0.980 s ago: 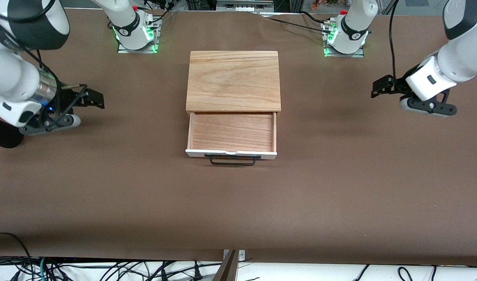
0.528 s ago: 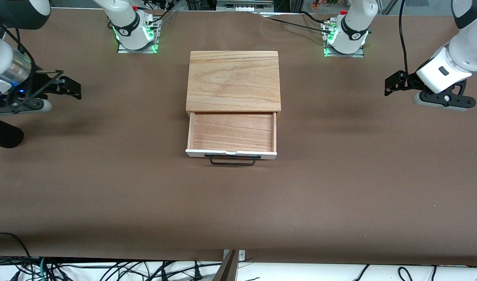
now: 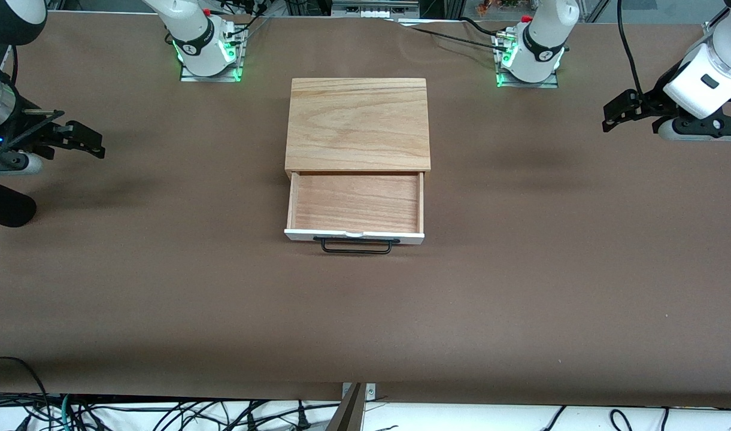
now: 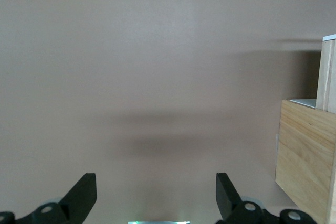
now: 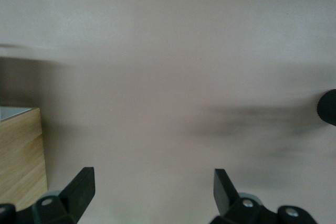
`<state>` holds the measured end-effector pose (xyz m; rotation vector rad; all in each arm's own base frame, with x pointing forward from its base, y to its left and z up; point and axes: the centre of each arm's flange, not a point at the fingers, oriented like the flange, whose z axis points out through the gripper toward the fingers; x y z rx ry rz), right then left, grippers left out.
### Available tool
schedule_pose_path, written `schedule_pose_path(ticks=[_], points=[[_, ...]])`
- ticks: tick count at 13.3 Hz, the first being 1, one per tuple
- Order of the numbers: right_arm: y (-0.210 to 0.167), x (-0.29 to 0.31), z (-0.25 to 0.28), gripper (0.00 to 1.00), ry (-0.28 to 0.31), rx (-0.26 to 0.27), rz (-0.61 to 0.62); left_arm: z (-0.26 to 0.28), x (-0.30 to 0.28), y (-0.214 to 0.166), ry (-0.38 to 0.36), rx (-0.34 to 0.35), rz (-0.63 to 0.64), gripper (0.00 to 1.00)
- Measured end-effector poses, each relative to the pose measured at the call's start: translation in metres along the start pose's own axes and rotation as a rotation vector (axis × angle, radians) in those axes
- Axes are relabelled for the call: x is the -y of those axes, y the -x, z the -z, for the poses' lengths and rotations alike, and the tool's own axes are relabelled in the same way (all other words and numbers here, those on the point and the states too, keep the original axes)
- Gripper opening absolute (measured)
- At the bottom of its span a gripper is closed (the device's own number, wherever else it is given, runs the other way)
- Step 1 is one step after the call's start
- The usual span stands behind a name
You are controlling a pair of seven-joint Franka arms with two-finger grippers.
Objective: Pull top drawer with both arms simultaneously
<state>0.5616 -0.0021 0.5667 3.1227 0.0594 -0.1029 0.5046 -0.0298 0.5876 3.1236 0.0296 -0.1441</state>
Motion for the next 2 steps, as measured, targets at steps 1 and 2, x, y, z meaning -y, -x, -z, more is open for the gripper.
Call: schedule_pose_path(ticks=[1, 2], points=[[0.0000, -0.0010, 0.0000, 1.00, -0.002, 0.000, -0.002, -0.0005, -0.0001, 0.0006, 0.000, 0.006, 0.004, 1.00], [0.0000, -0.0014, 0.0000, 1.00, -0.004, -0.001, -0.003, -0.0007, -0.0002, 0.0009, -0.001, 0.008, 0.006, 1.00]])
